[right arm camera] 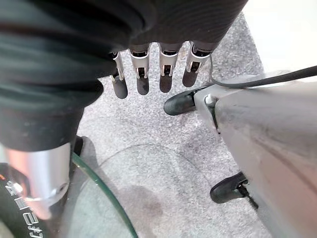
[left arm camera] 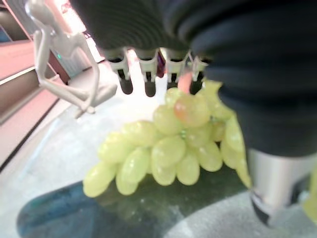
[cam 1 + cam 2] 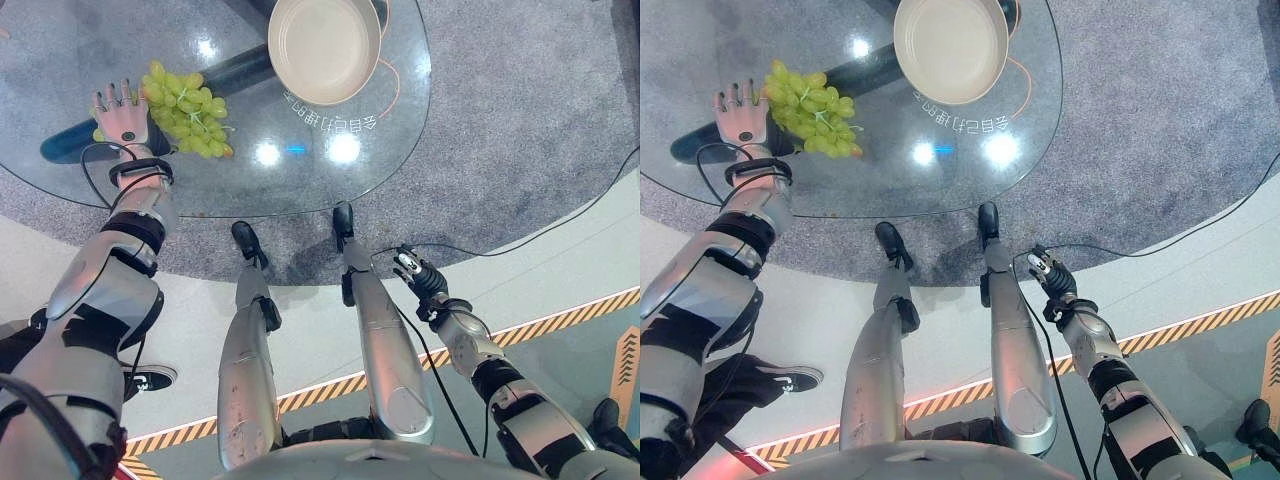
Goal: Pick up fruits into the plate
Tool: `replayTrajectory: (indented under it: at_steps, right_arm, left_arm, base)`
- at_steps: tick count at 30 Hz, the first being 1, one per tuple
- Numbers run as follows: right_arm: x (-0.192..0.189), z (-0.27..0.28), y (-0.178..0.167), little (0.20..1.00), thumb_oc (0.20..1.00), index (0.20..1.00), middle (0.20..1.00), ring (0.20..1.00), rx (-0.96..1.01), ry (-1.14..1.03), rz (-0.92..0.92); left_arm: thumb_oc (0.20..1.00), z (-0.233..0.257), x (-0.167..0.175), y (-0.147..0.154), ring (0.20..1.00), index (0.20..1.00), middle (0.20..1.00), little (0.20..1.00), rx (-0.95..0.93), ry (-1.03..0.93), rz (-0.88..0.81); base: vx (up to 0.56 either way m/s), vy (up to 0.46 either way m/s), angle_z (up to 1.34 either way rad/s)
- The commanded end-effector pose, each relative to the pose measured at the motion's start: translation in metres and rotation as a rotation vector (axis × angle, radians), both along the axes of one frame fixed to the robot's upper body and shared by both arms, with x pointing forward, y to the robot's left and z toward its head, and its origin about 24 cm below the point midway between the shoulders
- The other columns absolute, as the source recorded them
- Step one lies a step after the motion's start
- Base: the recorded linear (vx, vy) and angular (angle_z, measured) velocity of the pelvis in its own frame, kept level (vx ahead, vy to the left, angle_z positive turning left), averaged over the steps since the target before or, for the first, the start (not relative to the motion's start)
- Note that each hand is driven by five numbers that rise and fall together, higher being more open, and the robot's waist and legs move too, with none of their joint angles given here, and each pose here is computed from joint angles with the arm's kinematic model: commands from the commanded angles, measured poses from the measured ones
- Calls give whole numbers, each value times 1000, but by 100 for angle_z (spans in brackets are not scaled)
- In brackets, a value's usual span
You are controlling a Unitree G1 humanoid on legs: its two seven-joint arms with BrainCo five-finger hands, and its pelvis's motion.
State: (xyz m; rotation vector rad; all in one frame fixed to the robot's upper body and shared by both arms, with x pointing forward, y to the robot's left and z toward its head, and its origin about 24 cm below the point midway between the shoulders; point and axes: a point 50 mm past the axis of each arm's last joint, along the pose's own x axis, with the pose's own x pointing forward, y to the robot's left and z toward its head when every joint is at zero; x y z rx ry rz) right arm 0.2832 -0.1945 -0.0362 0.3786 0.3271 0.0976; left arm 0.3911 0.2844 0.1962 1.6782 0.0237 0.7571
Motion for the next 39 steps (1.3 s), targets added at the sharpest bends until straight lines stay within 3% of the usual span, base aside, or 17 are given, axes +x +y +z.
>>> replayTrajectory:
  at_steps: [1, 9, 11, 39]
  right_arm:
    - [-12, -7, 9, 1000, 1000, 1000, 1000, 1000, 78, -2, 0]
    - [-13, -6, 7, 1000, 1000, 1000, 1000, 1000, 104, -19, 1]
    - [-13, -5, 8, 1000, 1000, 1000, 1000, 1000, 108, -24, 4]
    - [-8, 4, 11, 1000, 1000, 1000, 1000, 1000, 100, -70, 10]
  left_arm:
    - [1000, 36, -8, 24, 1000, 1000, 1000, 1000, 115, -64, 107]
    - [1000, 46, -8, 27, 1000, 1000, 1000, 1000, 122, -58, 135]
    - [200, 46, -6, 25, 200, 200, 200, 200, 117, -35, 129]
    - [200, 47, 0, 14, 200, 200, 200, 200, 84, -17, 36]
  base:
    - [0, 0, 0]
    - [0, 0, 0]
    - [0, 0, 0]
    - [0, 0, 0]
